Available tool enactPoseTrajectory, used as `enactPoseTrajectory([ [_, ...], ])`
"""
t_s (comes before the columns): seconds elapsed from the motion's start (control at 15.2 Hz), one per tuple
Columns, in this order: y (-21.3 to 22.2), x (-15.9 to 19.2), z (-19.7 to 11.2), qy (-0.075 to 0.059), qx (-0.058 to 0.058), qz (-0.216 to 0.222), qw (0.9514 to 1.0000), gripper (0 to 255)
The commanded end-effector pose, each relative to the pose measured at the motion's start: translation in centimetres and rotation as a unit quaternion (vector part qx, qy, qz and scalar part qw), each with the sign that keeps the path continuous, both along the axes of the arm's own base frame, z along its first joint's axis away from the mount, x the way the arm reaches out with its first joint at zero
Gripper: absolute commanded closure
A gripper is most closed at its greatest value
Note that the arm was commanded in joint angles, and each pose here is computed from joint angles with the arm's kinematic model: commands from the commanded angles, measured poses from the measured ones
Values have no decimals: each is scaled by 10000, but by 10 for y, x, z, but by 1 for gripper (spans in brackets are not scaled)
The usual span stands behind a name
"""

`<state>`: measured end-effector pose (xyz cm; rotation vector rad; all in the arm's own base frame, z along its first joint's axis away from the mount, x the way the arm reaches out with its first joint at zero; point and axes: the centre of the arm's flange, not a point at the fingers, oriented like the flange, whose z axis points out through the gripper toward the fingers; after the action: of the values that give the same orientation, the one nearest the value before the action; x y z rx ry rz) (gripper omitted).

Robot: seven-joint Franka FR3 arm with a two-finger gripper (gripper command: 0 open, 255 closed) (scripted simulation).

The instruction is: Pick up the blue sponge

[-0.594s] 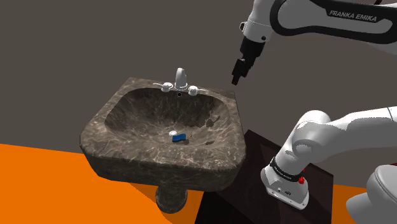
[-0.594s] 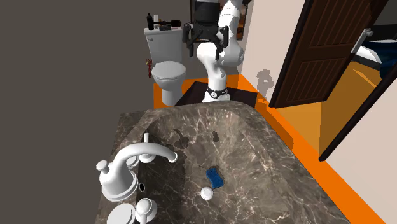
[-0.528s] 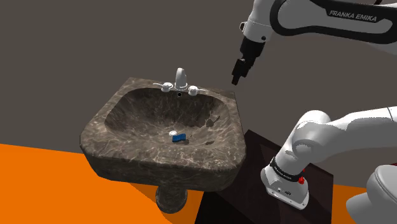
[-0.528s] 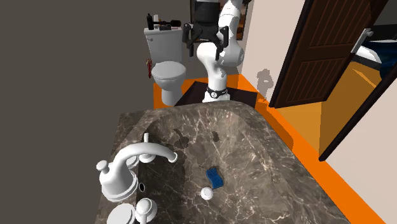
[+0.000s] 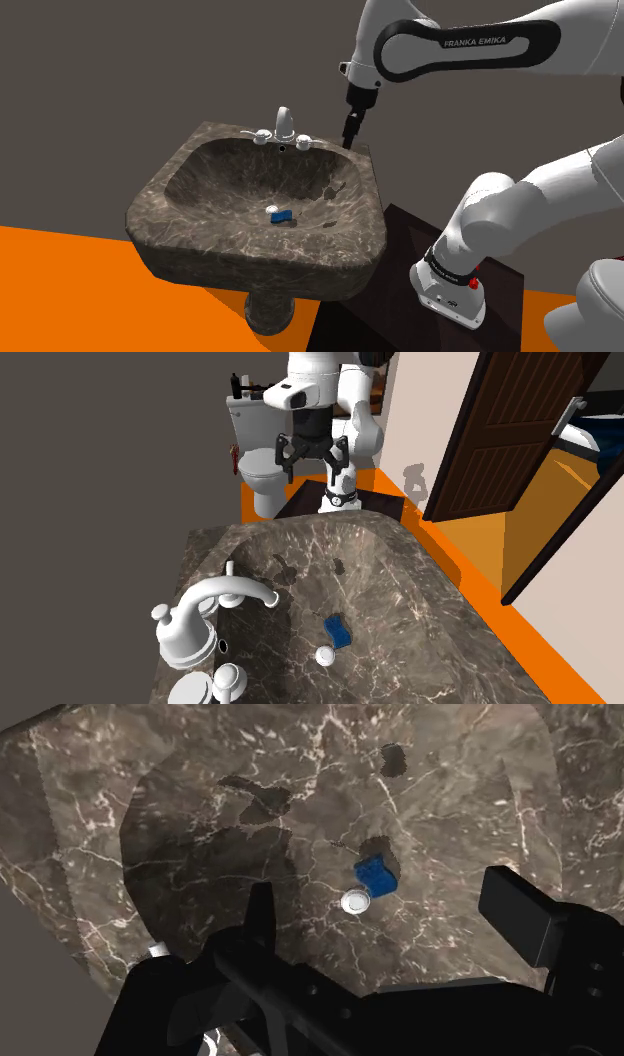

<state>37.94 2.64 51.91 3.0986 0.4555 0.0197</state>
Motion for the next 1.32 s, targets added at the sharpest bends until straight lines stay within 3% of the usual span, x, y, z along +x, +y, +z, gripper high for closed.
enactPoseTrajectory([
  [0.0,5,18,-22,95,-7,386,9992,0],
  [0.26,17,53,-65,293,-19,1118,9933,0],
  [0.59,37,90,-121,537,-34,2024,9778,0],
  [0.92,64,121,-179,777,-49,2912,9535,0],
  [1.25,96,143,-238,1010,-64,3773,9206,0],
])
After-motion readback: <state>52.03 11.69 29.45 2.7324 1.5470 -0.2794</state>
